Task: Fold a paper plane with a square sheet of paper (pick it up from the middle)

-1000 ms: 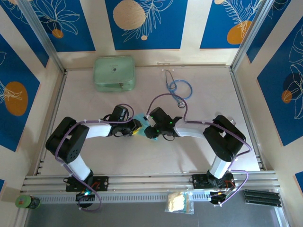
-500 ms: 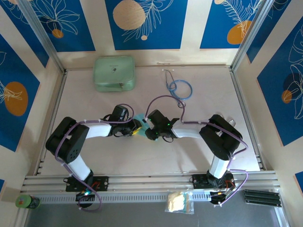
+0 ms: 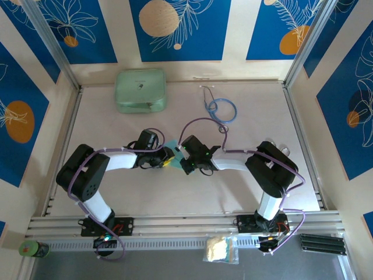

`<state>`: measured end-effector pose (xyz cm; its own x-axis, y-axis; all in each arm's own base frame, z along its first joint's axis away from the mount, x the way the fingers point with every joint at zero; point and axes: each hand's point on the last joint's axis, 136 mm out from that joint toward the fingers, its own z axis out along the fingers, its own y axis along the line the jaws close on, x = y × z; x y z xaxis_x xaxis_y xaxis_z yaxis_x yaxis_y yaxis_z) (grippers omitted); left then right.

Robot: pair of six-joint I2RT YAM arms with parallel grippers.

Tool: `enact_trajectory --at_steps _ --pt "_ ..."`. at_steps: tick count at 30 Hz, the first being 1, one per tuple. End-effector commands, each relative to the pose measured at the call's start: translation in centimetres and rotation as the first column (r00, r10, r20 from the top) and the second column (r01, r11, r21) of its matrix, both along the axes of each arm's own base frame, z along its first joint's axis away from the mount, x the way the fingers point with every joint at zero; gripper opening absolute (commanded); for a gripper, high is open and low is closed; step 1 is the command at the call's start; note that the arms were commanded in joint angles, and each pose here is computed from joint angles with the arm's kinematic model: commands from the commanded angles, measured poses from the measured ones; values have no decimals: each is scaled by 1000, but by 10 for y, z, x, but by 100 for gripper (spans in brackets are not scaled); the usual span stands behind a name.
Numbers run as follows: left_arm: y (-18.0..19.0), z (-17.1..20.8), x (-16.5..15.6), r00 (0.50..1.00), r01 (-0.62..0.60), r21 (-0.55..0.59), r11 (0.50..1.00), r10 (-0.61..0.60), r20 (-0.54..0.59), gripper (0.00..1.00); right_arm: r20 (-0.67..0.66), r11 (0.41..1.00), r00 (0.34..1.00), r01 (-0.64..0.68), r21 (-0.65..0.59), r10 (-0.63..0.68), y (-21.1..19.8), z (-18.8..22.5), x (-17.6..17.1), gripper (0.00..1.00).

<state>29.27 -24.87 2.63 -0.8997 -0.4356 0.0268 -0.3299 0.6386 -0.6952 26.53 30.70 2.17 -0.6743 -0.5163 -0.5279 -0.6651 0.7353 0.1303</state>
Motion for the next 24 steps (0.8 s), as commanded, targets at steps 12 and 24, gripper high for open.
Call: enact_trajectory --at_steps 12,24 --pt "6 -8 -9 999 5 53 999 -3 -35 32 -199 985 980 14 174 21 4 1 -5 4" --pt "4 17 2 996 37 47 998 -41 81 31 -363 958 932 92 273 14 0 -3 -2 3"
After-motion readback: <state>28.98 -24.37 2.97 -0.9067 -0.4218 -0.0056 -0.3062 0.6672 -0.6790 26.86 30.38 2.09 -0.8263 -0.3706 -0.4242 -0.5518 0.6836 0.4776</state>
